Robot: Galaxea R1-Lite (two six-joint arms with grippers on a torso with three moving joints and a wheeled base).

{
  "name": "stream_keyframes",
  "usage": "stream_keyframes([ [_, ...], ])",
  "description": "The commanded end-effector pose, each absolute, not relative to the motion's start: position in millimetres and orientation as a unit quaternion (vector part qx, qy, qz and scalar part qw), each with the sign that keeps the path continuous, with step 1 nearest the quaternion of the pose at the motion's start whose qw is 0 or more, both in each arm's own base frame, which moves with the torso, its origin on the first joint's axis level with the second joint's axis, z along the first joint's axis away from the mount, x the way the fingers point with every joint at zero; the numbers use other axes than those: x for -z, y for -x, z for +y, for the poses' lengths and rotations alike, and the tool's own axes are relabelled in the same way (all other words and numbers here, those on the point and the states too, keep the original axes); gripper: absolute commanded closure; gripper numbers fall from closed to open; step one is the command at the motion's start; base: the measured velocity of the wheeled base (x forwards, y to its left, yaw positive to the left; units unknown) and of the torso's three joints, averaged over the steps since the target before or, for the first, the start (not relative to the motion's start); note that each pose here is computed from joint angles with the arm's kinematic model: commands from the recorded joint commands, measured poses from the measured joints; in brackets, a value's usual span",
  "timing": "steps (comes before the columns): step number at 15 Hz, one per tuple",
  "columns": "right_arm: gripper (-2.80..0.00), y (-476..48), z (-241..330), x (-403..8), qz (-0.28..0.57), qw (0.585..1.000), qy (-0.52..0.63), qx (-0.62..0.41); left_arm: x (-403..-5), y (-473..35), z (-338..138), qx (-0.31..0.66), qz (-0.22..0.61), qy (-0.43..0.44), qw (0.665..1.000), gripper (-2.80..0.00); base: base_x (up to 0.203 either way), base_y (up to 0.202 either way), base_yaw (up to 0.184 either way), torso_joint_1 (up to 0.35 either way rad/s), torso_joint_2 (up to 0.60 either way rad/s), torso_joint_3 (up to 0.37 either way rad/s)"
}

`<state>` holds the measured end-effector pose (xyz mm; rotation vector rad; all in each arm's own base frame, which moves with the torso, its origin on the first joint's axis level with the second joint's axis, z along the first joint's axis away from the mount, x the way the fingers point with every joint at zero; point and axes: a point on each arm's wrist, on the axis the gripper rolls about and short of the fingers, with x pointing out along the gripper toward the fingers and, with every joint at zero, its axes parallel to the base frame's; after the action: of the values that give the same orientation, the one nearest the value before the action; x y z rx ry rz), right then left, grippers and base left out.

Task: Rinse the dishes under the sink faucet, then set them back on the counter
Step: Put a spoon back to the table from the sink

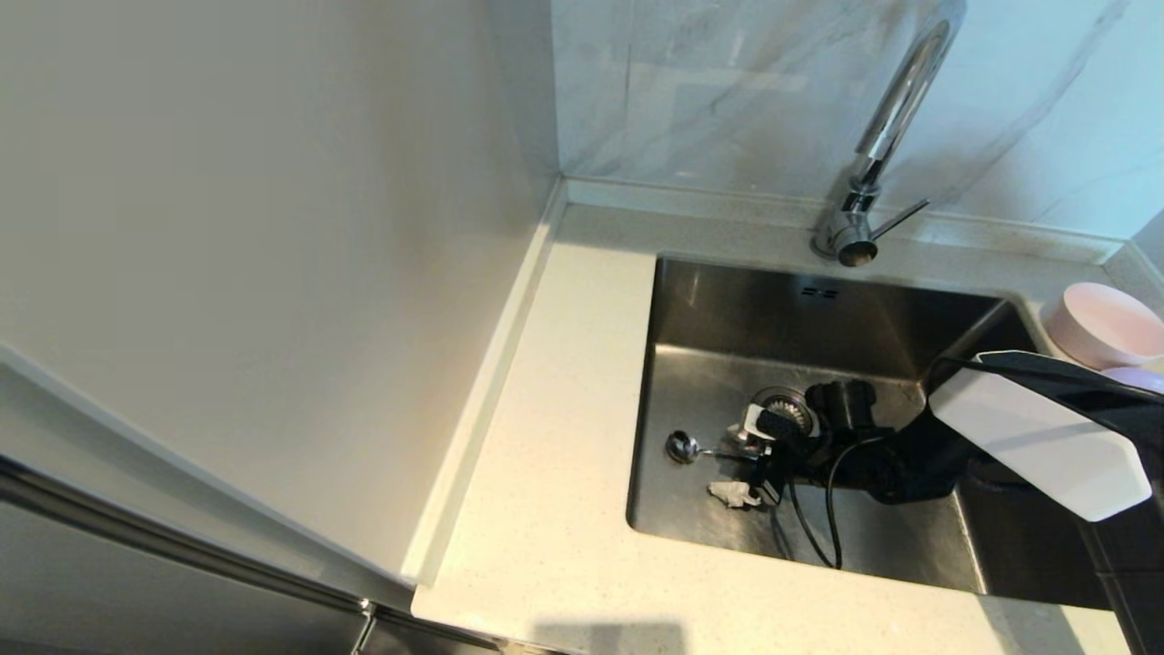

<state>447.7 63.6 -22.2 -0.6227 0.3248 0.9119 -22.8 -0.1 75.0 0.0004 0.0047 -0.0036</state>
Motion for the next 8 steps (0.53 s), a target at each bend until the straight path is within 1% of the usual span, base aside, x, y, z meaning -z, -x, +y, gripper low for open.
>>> stream_keyframes([
  [1,-2.80,-451.2,71.5,20.4,0.153,0.840,0.294,-0.430,-75.0,22.8,-0.1,0.002,0.002,0.000,1.000,0.00,0.000,0.000,0.000,0.000,0.00,0.000],
  [4,-2.80,-453.9,76.7,20.5,0.166,0.846,0.295,-0.412,-75.0,22.8,-0.1,0.002,0.002,0.000,1.000,0.00,0.000,0.000,0.000,0.000,0.00,0.000],
  [8,-2.80,-454.6,77.4,22.6,0.180,0.843,0.292,-0.415,-75.0,22.8,-0.1,0.002,0.002,0.000,1.000,0.00,0.000,0.000,0.000,0.000,0.00,0.000],
])
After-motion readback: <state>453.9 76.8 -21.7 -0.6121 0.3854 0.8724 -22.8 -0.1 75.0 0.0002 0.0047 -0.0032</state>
